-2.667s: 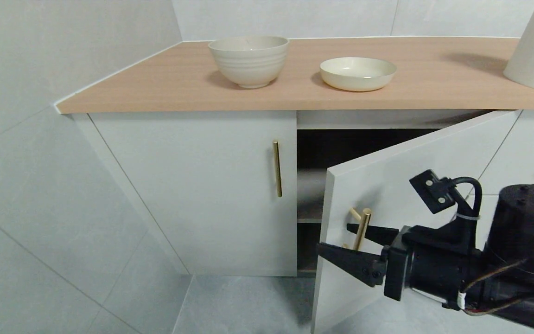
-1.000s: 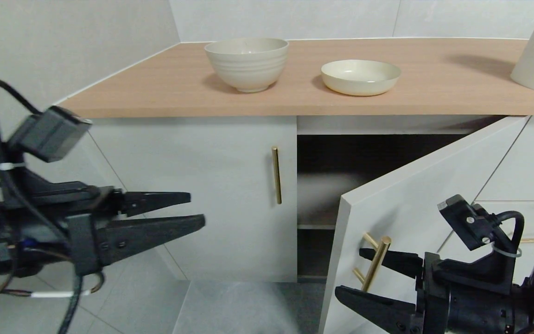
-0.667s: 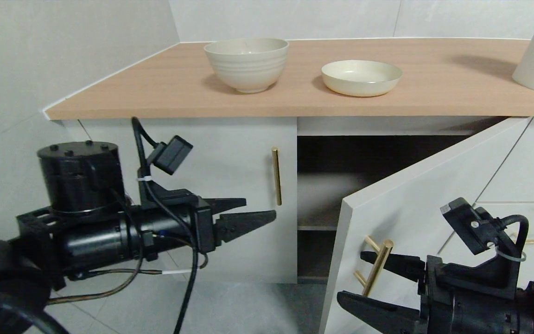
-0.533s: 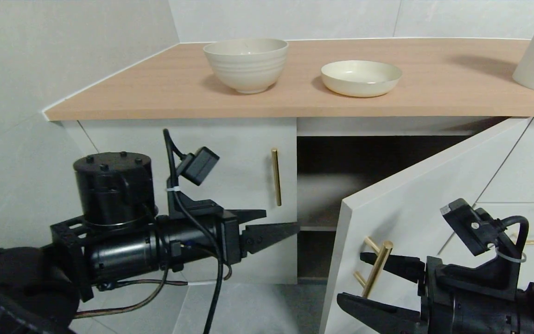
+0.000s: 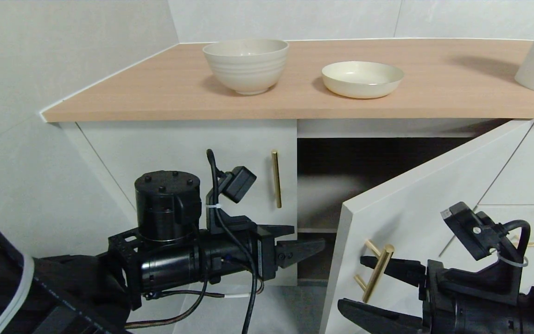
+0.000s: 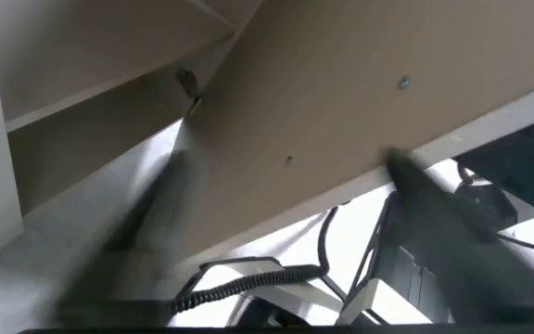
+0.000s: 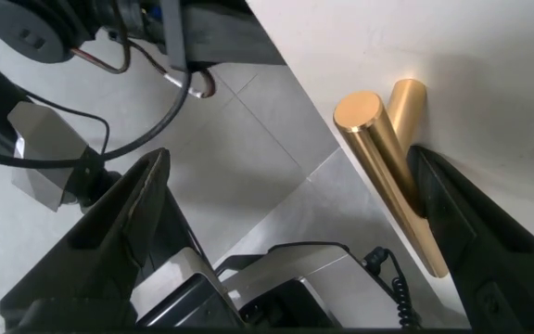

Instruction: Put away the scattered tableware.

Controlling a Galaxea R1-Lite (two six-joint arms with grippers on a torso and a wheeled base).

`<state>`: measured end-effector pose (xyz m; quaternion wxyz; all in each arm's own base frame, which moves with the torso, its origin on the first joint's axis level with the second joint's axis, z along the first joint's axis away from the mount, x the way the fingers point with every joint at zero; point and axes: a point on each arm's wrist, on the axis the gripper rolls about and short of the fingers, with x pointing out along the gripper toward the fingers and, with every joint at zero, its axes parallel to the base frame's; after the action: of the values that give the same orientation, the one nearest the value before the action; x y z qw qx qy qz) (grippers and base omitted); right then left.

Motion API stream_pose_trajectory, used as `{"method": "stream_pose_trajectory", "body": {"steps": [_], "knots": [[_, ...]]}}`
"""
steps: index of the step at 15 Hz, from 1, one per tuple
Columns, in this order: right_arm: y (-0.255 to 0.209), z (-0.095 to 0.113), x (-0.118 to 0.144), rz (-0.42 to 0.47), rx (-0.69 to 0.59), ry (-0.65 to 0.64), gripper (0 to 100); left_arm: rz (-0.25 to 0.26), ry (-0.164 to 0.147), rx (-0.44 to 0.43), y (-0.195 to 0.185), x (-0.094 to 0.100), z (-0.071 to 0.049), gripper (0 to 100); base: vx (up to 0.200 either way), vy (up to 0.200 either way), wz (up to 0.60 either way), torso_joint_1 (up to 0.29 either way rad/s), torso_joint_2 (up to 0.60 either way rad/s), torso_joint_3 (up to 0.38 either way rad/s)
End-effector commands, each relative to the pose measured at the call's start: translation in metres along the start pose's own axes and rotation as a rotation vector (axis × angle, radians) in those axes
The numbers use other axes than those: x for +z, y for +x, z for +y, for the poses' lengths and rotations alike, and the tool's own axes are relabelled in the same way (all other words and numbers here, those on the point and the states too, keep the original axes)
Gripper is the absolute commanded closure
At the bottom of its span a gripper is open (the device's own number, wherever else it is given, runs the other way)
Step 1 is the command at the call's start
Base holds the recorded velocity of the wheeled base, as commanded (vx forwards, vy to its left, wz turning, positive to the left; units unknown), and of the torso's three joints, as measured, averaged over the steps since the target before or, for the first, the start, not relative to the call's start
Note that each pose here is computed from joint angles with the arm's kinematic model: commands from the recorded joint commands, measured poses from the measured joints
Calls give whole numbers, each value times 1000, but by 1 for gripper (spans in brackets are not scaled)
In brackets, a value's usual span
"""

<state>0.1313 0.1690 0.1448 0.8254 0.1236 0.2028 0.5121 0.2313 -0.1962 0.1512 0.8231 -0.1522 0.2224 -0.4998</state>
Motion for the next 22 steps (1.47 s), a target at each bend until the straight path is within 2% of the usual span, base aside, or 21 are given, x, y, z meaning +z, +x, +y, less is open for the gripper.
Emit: {"method": "stream_pose_trajectory", "body": {"steps": [1,4,8,10,11,13,15,17,20,22], "knots": [[1,-1,-1,2,-6,1,0,8,-4,0,3,-1,2,100,0,0,0,0,0,0],[-1,0,0,-6,-3,-1,0,-15,7,-5,7,1,3,100,0,0,0,0,0,0],[-2,1,1,-7,-2,-2,0,4,-3,2,17,-5,11,100,0,0,0,0,0,0],[-3,1,1,-9,-2,-2,0,-8,1,-5,22,-5,13,100,0,0,0,0,0,0],[-5,2,2,-19,-1,-5,0,-39,25,-28,28,-6,16,100,0,0,0,0,0,0],[-7,3,4,-29,3,-8,0,-76,48,-56,44,-8,21,100,0,0,0,0,0,0],[-8,4,5,-34,5,-11,0,-114,81,-104,63,-22,26,100,0,0,0,0,0,0],[-7,4,5,-36,4,-11,0,-161,121,-169,72,-28,14,100,0,0,0,0,0,0],[-10,0,9,-61,-22,-23,0,-180,140,-211,67,-26,2,100,0,0,0,0,0,0],[-13,-6,11,-69,-56,-84,0,-181,143,-220,67,-26,1,100,0,0,0,0,0,0]]}}
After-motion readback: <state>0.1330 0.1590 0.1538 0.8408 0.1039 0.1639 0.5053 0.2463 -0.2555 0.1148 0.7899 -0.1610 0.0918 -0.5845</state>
